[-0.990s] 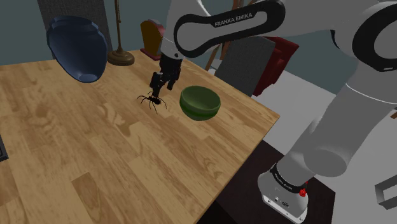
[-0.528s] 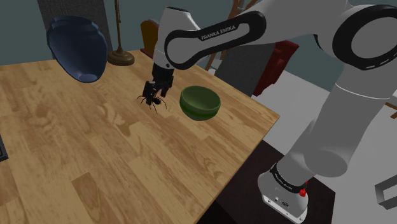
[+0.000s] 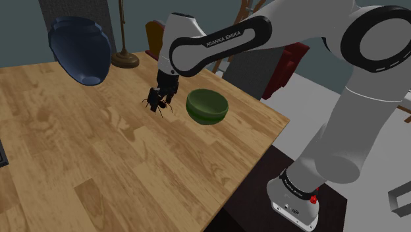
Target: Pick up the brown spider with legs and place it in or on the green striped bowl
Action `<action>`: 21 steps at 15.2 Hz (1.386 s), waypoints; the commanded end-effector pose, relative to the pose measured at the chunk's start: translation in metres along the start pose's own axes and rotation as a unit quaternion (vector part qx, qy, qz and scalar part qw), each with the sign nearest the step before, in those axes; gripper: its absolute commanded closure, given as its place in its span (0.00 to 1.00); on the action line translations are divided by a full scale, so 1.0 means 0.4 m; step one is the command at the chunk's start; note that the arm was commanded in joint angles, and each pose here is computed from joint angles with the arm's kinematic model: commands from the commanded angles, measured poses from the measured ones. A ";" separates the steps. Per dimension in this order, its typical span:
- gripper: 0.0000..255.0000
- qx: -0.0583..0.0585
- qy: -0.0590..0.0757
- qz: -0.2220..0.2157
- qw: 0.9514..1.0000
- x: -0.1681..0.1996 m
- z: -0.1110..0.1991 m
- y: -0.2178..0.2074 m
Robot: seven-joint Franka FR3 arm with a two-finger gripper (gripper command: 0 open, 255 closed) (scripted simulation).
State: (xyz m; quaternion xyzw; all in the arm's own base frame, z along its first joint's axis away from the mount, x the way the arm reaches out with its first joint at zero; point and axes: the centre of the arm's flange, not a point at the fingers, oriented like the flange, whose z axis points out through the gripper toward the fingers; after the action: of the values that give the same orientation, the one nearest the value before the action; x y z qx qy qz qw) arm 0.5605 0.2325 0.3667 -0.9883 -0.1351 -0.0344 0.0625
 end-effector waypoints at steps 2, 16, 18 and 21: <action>1.00 0.000 0.000 0.000 1.000 0.000 0.000 0.000; 1.00 0.000 0.000 0.000 1.000 0.006 -0.065 -0.008; 1.00 0.000 0.000 0.000 1.000 0.008 -0.091 -0.011; 1.00 0.000 0.000 0.000 1.000 0.011 -0.131 -0.015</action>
State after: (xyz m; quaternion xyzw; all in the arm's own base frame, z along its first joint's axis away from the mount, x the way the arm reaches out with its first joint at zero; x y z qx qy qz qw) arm 0.5608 0.2311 0.4135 -0.9883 -0.1351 -0.0347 0.0626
